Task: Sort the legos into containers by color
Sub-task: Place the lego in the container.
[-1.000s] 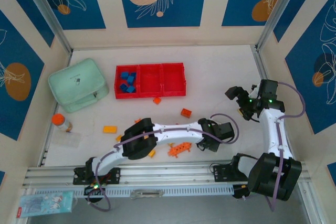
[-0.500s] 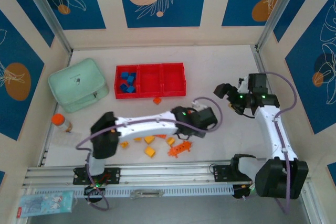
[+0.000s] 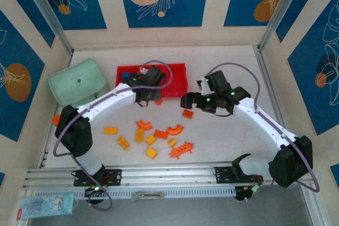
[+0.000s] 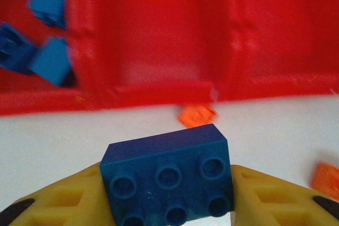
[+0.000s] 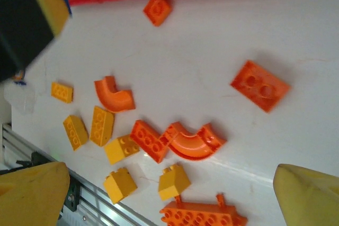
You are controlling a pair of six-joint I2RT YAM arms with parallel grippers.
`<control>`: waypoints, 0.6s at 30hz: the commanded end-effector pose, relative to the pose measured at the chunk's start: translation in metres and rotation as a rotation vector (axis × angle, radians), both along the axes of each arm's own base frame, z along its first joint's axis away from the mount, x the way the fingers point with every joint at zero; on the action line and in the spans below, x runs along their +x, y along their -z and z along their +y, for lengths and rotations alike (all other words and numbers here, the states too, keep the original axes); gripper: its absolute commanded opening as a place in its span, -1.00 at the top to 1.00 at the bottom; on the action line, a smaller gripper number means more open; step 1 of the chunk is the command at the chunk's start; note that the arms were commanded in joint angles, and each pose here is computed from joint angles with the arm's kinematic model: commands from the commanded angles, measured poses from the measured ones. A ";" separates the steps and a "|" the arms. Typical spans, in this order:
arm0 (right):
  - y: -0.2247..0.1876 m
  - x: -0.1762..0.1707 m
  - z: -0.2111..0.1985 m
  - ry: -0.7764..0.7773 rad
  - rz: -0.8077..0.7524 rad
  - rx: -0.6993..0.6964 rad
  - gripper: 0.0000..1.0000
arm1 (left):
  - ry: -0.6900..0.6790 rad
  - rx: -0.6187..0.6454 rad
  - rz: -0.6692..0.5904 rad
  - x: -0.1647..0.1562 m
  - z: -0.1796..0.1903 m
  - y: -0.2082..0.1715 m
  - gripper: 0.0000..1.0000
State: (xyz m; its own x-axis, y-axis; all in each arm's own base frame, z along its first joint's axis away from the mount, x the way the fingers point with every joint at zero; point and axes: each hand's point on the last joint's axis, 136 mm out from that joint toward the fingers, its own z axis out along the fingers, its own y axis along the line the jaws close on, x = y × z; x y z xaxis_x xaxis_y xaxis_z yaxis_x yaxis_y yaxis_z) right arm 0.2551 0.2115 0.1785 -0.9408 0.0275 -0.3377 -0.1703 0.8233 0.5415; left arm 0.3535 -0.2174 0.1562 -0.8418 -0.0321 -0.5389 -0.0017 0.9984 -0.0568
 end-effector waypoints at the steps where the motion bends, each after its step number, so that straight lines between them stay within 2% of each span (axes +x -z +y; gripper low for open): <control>1: -0.013 0.011 0.028 -0.038 -0.085 0.015 -0.98 | -0.043 0.004 -0.017 0.027 0.039 -0.005 0.04; 9: -0.009 0.012 0.073 -0.131 -0.123 0.014 -0.98 | -0.186 -0.016 0.026 0.096 0.100 0.026 0.02; 14: -0.002 0.009 0.070 -0.131 -0.106 -0.007 -0.98 | -0.212 -0.013 0.067 0.117 0.114 0.044 -0.14; 18: -0.002 0.010 0.065 -0.119 -0.112 -0.014 -0.98 | -0.203 -0.039 0.044 0.124 0.114 0.036 -0.31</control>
State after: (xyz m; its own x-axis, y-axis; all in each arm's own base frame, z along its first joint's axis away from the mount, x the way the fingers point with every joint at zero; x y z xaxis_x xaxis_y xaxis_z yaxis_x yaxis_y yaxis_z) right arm 0.2613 0.2790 0.1728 -0.9025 -0.1044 -0.4178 -0.3267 0.7982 0.5061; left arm 0.4662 -0.0991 0.0985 -0.8564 -0.2317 -0.4614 -0.2364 0.9705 -0.0486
